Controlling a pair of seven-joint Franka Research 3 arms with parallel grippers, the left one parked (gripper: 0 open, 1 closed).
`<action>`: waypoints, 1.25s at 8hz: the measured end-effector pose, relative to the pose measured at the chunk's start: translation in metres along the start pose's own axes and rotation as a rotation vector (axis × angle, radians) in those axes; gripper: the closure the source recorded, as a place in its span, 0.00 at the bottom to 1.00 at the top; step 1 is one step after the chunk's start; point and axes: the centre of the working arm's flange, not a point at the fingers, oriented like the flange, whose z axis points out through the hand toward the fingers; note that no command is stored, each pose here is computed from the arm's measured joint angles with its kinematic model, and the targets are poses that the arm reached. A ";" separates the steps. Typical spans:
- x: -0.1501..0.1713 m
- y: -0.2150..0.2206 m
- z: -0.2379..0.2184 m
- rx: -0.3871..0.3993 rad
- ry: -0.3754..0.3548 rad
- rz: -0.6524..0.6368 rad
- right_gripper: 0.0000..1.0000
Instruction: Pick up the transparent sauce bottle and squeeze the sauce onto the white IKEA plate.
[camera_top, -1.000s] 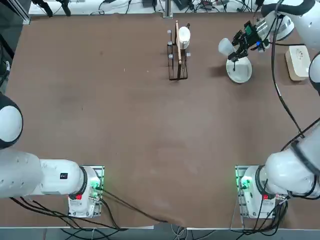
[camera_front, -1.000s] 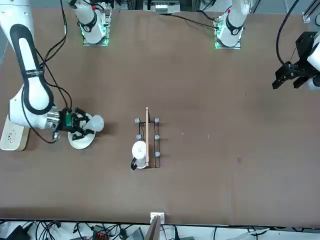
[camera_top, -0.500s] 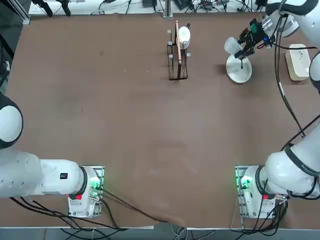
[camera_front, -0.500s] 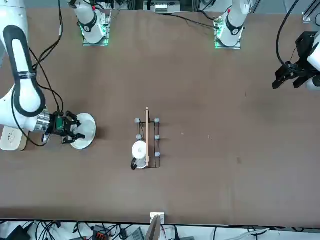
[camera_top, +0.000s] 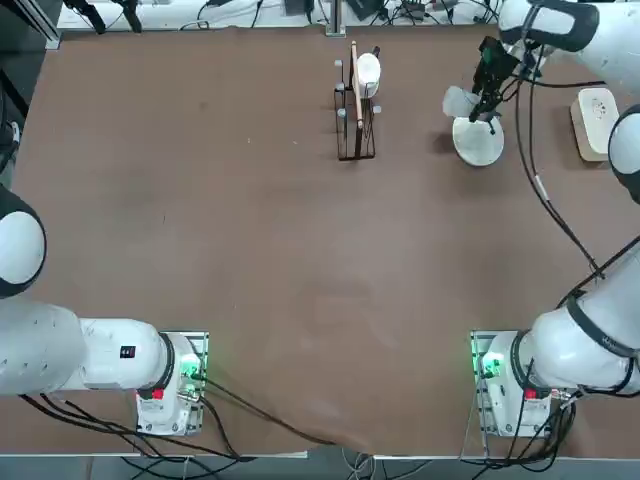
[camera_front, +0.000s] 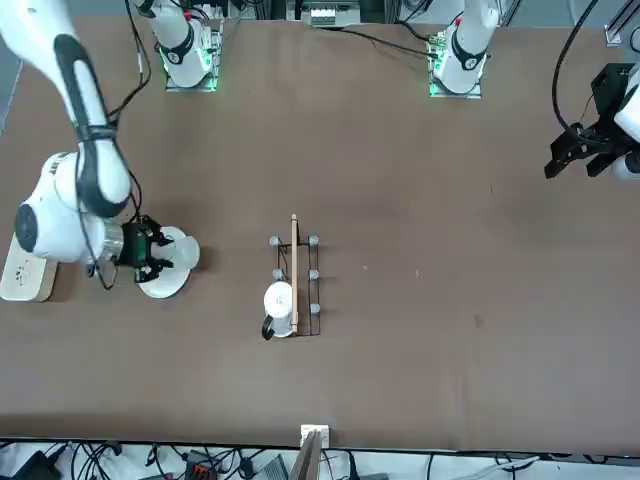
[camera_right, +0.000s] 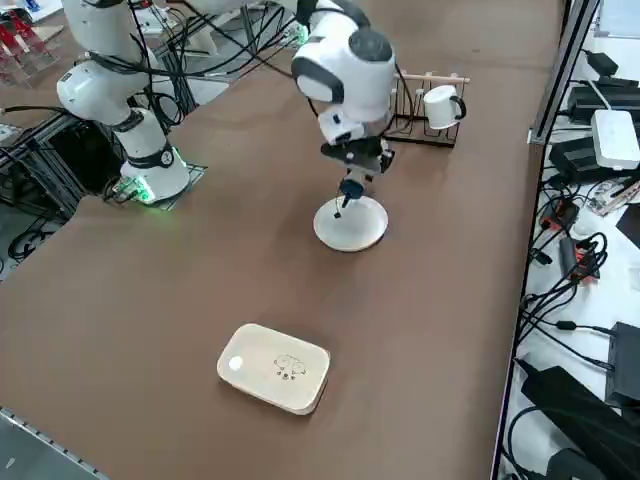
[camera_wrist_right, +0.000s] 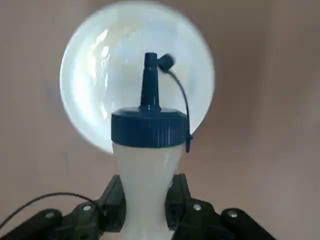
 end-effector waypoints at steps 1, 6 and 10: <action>-0.013 0.007 -0.009 -0.023 0.117 0.030 0.59; -0.075 0.044 -0.028 -0.106 0.695 0.088 0.59; -0.082 0.066 -0.018 -0.186 1.086 0.095 0.59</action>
